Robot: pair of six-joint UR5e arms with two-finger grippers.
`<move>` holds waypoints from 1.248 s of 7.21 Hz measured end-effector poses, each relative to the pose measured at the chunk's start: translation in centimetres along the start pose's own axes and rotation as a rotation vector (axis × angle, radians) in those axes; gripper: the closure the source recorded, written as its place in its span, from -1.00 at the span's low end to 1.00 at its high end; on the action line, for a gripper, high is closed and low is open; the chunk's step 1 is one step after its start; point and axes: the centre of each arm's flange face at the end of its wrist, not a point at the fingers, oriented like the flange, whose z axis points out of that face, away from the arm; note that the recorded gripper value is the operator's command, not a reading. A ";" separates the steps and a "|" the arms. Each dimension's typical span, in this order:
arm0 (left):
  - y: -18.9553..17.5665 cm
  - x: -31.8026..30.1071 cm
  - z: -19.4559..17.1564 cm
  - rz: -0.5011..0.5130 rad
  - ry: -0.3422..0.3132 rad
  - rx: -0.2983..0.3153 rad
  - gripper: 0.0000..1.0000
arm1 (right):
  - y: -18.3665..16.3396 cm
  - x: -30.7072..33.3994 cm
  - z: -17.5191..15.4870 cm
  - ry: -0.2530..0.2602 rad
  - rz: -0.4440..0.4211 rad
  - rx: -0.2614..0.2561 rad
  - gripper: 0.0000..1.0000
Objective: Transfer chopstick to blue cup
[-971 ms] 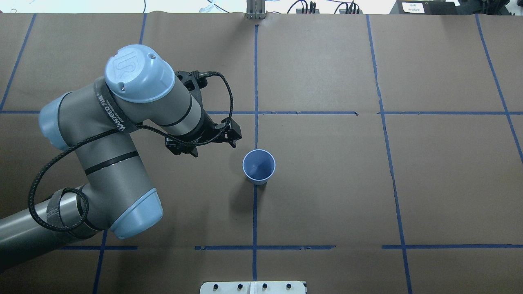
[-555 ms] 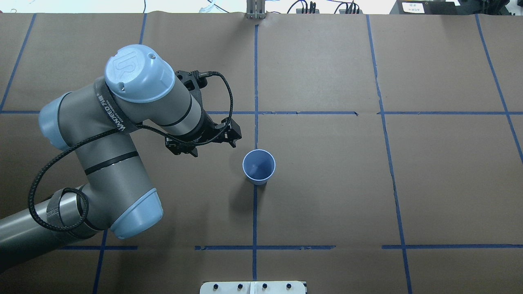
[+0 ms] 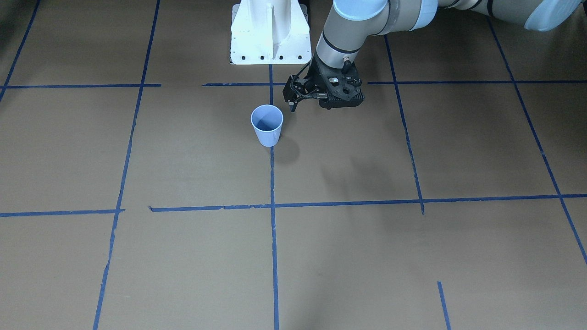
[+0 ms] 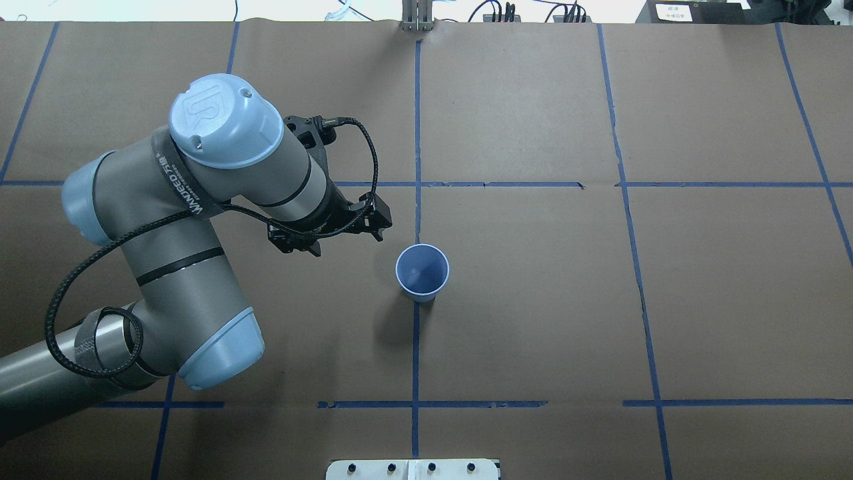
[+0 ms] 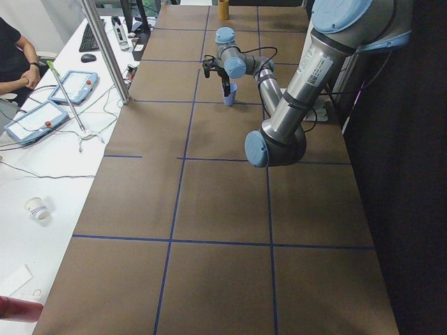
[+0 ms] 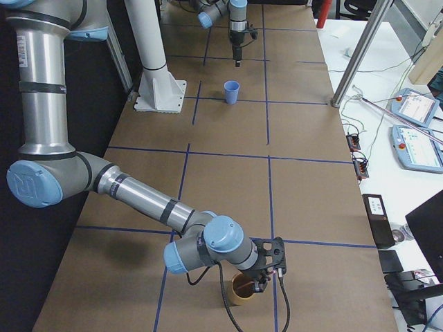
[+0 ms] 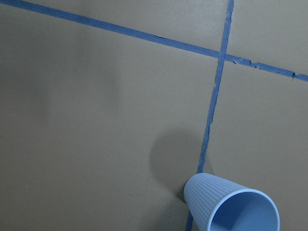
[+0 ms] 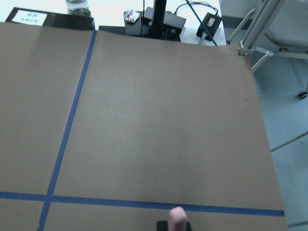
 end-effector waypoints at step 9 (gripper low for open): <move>-0.5 -1.8 -2.4 0.000 0.027 0.029 -0.99 | -14.6 -37.0 -6.6 -0.610 0.093 -0.060 0.88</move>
